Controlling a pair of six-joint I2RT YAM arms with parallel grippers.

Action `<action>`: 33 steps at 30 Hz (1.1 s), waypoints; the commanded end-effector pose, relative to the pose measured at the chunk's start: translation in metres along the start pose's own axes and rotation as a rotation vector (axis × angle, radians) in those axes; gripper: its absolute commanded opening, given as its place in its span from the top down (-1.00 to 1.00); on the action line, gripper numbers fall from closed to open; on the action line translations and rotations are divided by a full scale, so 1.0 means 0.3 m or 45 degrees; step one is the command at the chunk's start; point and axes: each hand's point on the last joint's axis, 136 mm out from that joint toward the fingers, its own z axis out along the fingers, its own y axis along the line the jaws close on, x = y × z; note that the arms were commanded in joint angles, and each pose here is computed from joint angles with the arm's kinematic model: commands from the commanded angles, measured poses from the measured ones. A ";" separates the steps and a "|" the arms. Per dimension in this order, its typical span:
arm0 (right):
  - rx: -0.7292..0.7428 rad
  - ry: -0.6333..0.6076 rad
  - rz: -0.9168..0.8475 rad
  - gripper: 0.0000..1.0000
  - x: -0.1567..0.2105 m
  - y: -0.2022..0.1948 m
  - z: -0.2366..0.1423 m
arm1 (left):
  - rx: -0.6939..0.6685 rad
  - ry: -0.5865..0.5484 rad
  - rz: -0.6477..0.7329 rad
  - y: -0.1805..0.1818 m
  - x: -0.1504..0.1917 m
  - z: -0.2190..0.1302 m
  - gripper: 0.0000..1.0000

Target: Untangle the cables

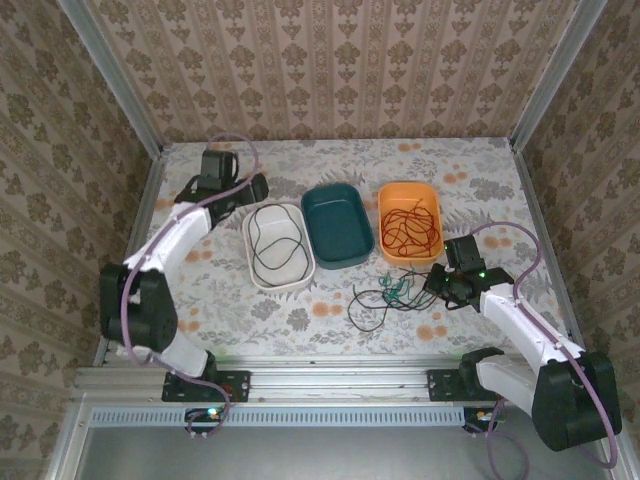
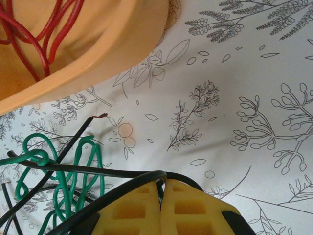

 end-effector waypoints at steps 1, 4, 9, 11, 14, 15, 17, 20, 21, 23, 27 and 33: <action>-0.042 0.011 -0.025 1.00 -0.015 0.034 -0.025 | 0.182 0.206 0.153 -0.067 0.046 0.067 -0.80; -0.030 0.049 -0.029 1.00 0.003 0.027 -0.024 | 0.222 0.302 0.193 -0.082 0.047 0.106 -0.77; -0.039 0.053 -0.027 1.00 0.015 0.024 -0.024 | 0.240 0.290 0.223 -0.092 0.071 0.107 -0.76; -0.043 0.055 -0.029 1.00 0.018 0.023 -0.020 | 0.232 0.284 0.231 -0.089 0.081 0.120 -0.69; -0.041 0.068 -0.035 1.00 0.021 0.025 -0.015 | 0.211 0.306 0.243 -0.082 0.099 0.158 -0.58; -0.042 0.069 -0.035 1.00 0.020 0.026 -0.013 | 0.203 0.315 0.247 -0.078 0.105 0.174 -0.52; -0.043 0.071 -0.033 1.00 0.019 0.028 -0.011 | 0.180 0.341 0.253 -0.072 0.115 0.200 -0.40; -0.042 0.067 -0.029 1.00 0.019 0.026 -0.010 | 0.161 0.371 0.285 -0.074 0.129 0.223 -0.23; -0.042 0.068 -0.029 1.00 0.020 0.025 -0.011 | 0.159 0.375 0.302 -0.079 0.133 0.227 -0.17; -0.037 0.069 -0.031 1.00 0.024 0.021 -0.011 | 0.140 0.395 0.327 -0.077 0.144 0.235 -0.12; -0.029 0.069 -0.030 1.00 0.029 0.013 -0.010 | 0.081 0.429 0.370 -0.061 0.166 0.239 -0.03; -0.031 0.063 -0.019 1.00 0.033 0.009 -0.007 | 0.020 0.440 0.433 -0.050 0.190 0.234 0.16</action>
